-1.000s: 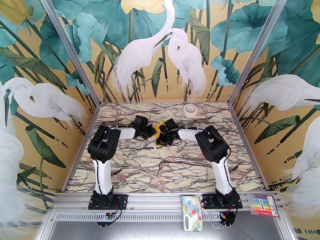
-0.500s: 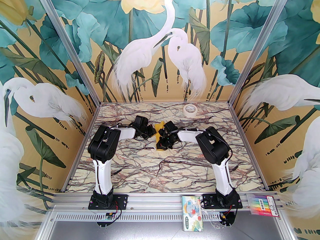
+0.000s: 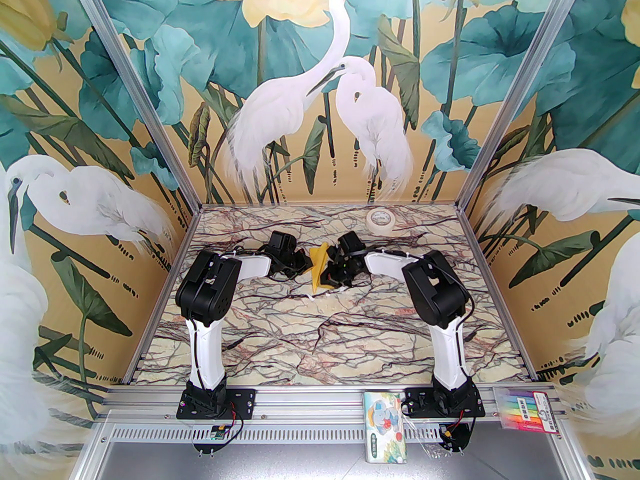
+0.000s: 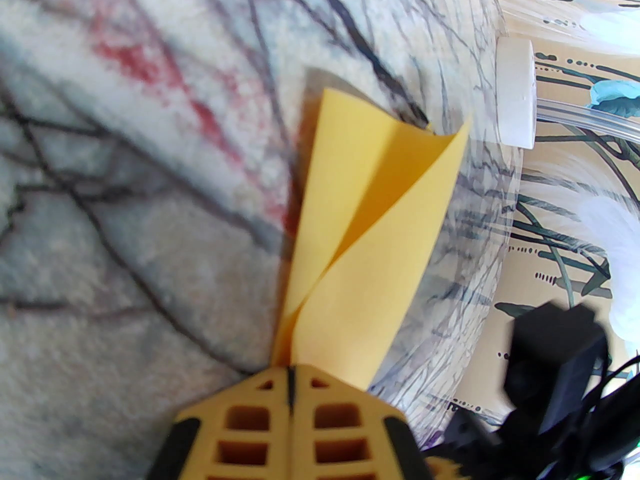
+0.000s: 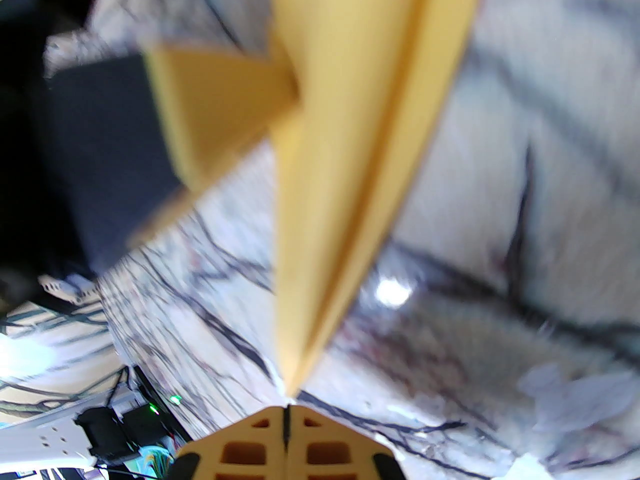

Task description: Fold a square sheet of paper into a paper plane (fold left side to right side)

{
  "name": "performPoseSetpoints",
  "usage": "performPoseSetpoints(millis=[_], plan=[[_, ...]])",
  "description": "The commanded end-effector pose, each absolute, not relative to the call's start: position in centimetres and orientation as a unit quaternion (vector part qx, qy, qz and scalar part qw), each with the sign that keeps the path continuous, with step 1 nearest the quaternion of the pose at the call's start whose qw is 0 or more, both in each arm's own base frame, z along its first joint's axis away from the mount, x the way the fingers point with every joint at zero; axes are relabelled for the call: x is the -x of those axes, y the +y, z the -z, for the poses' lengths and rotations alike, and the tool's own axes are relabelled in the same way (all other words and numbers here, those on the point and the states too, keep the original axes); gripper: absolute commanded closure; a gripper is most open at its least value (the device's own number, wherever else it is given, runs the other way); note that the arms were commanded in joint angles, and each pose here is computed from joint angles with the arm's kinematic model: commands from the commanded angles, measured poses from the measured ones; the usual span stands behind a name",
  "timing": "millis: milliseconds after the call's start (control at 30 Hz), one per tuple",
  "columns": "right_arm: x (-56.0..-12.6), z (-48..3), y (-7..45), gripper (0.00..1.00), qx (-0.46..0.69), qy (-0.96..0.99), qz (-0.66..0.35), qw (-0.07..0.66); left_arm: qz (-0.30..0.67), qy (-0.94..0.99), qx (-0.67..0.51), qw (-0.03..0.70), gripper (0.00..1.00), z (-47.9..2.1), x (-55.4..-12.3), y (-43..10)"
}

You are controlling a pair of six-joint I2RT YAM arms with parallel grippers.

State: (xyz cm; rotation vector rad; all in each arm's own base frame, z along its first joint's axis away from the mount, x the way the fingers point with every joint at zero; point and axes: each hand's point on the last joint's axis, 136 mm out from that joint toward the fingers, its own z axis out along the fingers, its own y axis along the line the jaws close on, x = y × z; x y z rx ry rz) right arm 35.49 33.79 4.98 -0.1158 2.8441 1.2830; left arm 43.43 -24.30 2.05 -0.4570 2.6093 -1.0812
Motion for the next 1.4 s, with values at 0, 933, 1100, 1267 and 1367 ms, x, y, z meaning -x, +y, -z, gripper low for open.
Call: performPoseSetpoints(millis=[0,933,1100,1267,1367], plan=[[-36.2,-5.3,34.7,1.00,0.036,0.906,-0.422,0.012,0.340,0.918,0.167,0.116,1.00,0.6,-42.4,-23.5],[-33.4,0.0,34.7,1.00,0.025,0.937,-0.346,-0.029,0.342,0.918,0.163,0.115,1.00,0.4,-42.1,-23.9],[-32.9,0.8,34.1,1.00,0.022,0.940,-0.338,-0.034,0.342,0.919,0.161,0.118,1.00,0.1,-42.2,-23.9],[-32.5,1.3,33.7,1.00,0.019,0.940,-0.337,-0.040,0.333,0.922,0.151,0.126,1.00,-0.6,-42.6,-23.7],[-32.4,1.4,33.6,1.00,0.018,0.940,-0.339,-0.041,0.328,0.924,0.148,0.129,1.00,-0.8,-42.8,-23.6]])
